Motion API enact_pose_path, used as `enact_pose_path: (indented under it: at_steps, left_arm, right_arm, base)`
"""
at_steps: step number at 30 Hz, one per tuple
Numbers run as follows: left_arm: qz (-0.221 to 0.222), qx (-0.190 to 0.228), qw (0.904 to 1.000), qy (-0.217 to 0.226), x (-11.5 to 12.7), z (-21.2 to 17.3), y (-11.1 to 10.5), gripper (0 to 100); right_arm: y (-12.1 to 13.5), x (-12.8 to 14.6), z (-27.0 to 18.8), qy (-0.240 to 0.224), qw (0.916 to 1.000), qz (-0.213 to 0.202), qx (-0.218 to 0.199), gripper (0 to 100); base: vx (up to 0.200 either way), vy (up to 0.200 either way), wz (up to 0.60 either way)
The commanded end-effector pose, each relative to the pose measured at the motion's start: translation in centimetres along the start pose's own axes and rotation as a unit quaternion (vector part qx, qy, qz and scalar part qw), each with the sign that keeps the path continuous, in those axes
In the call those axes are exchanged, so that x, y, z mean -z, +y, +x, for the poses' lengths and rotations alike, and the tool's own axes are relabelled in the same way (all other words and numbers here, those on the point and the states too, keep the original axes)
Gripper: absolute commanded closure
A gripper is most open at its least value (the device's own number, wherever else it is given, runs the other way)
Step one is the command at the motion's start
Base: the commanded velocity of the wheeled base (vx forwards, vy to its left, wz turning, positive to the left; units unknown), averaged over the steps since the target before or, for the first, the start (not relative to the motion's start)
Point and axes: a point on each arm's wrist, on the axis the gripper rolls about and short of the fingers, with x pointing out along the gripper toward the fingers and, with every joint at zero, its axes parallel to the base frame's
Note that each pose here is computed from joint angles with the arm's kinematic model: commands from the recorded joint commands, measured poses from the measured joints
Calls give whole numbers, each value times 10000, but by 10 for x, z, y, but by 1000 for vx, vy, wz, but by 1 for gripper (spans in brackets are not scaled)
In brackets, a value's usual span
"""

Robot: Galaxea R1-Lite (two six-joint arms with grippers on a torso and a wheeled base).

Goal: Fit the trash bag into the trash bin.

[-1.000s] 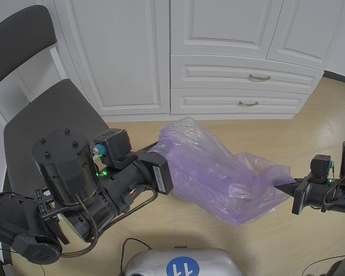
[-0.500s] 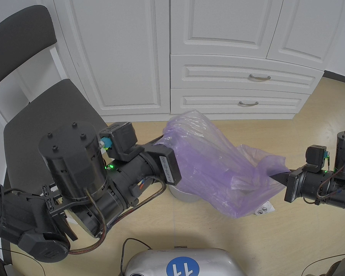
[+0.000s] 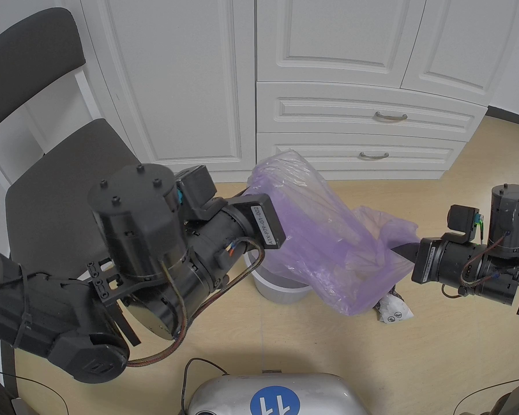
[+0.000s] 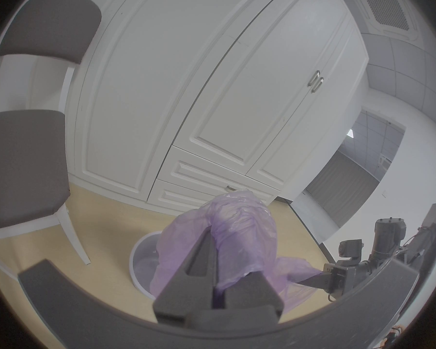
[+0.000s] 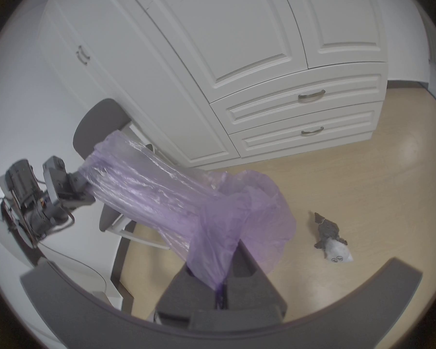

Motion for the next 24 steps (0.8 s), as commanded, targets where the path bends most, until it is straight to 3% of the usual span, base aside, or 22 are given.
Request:
enact_pose_path:
  at_steps: [1, 7, 15, 24]
  left_arm:
    - [-50, -64, 9999, 70, 5, 9, 0, 100]
    - [-354, -259, 9987, 265, 0, 17, 1, 100]
    - [-916, -763, 9908, 643, -8, 31, 5, 100]
    - [-1192, -1084, 9832, 852, 9, 48, 19, 100]
  right_arm:
    - [3, -7, 5, -70, 9999, 153, -37, 100]
    - [6, -15, 10, 11, 9987, 507, -13, 100]
    - [14, -37, 12, 196, 9906, 1351, 51, 100]
    - [13, -36, 31, 287, 9849, 1704, 112, 100]
  base:
    - [0, 0, 0]
    - [0, 0, 0]
    - [0, 0, 0]
    - [0, 0, 0]
